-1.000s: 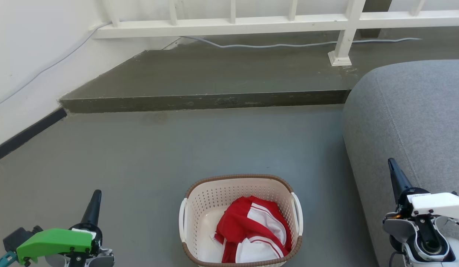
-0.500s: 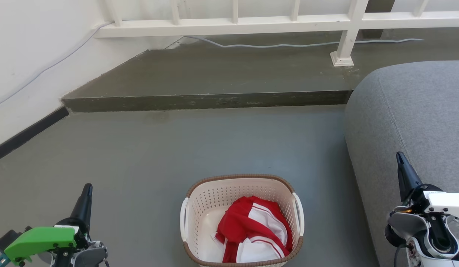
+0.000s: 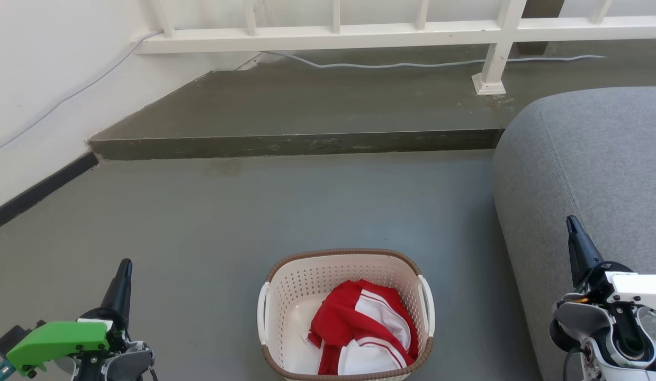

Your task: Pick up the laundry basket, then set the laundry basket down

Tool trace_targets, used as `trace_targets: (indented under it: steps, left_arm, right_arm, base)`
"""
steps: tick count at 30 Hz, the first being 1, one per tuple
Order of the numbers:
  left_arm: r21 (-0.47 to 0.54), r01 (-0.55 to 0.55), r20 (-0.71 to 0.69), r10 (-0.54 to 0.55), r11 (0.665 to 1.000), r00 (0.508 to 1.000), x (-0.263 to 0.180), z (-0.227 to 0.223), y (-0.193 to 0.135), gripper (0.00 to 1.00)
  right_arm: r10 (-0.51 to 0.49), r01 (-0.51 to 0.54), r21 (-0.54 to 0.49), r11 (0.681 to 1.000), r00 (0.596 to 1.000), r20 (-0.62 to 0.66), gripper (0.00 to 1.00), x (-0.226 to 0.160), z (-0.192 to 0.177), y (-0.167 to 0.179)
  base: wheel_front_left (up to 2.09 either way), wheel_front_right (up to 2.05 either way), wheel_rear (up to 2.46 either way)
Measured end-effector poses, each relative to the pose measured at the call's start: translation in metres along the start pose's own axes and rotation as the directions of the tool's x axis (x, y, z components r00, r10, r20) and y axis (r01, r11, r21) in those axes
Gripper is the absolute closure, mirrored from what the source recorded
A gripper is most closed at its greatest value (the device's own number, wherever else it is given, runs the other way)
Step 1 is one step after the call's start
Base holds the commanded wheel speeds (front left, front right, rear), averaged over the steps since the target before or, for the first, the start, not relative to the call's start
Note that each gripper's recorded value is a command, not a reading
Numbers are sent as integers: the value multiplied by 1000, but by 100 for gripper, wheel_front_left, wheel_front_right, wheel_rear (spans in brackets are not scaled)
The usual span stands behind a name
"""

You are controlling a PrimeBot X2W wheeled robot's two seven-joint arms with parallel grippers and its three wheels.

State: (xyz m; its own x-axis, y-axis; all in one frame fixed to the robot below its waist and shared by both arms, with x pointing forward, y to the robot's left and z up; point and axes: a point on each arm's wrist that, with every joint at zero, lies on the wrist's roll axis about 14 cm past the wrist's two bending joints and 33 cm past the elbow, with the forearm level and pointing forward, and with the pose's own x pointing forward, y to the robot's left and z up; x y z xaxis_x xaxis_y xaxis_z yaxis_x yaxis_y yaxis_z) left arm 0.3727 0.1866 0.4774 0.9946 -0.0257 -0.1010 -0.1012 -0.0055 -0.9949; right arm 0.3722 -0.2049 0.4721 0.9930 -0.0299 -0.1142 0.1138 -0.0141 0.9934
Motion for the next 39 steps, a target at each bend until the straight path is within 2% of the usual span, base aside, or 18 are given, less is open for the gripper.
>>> trace_targets:
  steps: [39]
  left_arm:
    - [-7,-7,0,7,1000,1000,0,-1,4,100]
  right_arm:
    - [2,-2,0,1000,1000,1,100,0,0,1]
  base:
    - [0,0,0]
